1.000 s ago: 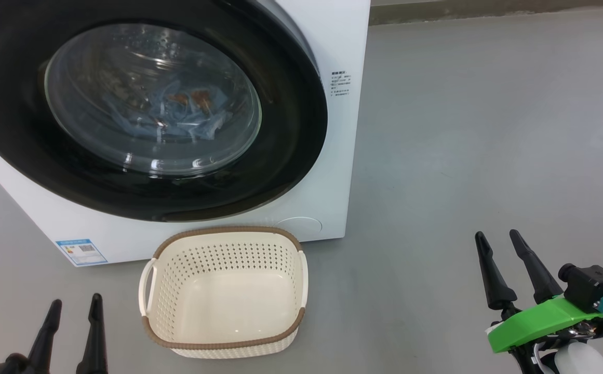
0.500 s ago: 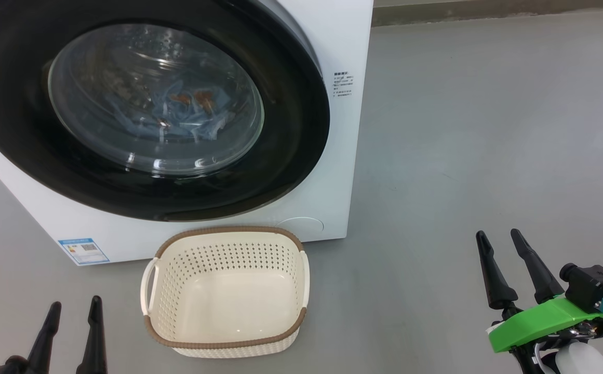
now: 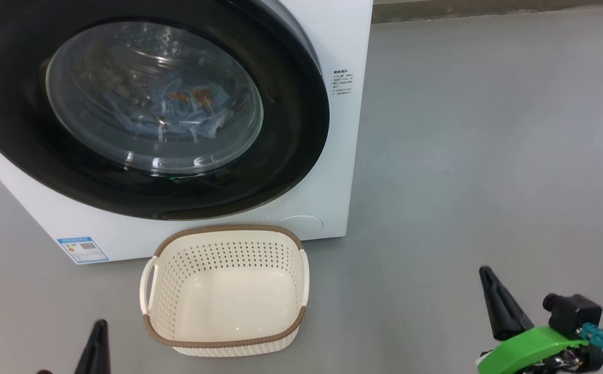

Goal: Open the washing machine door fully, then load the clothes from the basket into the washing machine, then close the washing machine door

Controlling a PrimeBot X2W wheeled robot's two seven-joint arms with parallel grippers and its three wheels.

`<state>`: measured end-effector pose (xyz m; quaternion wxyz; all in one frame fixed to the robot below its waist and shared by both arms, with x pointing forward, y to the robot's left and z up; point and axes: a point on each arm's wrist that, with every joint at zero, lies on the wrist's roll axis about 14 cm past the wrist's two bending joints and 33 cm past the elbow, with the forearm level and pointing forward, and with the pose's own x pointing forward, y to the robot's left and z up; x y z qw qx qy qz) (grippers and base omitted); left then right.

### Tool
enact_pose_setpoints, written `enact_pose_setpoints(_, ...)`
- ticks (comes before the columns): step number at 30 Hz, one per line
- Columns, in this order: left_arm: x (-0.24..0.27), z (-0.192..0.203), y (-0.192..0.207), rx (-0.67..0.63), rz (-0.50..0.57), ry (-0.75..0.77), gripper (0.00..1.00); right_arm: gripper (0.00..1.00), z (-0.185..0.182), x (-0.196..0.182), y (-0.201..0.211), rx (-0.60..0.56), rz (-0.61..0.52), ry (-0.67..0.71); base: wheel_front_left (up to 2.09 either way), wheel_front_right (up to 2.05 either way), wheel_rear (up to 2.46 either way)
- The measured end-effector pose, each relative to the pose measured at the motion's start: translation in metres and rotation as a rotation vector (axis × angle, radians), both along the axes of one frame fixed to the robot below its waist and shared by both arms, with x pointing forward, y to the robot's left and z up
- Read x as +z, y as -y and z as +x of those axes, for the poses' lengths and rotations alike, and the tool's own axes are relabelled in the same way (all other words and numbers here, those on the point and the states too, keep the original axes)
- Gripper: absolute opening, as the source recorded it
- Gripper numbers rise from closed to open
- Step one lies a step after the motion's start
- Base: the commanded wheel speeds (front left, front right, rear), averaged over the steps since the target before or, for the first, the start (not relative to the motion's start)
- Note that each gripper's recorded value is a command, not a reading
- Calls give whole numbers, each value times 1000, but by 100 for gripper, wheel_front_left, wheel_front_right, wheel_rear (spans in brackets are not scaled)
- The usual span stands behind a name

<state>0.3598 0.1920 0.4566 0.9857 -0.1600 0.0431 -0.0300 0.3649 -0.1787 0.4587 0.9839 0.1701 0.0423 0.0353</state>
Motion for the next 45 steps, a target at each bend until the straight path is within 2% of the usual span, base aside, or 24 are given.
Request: enact_pose_setpoints(45, -4, 1, -7, 125, -422, -80, 0, 0, 3, -1, 15, -129, 417, -69, 0, 0, 0)
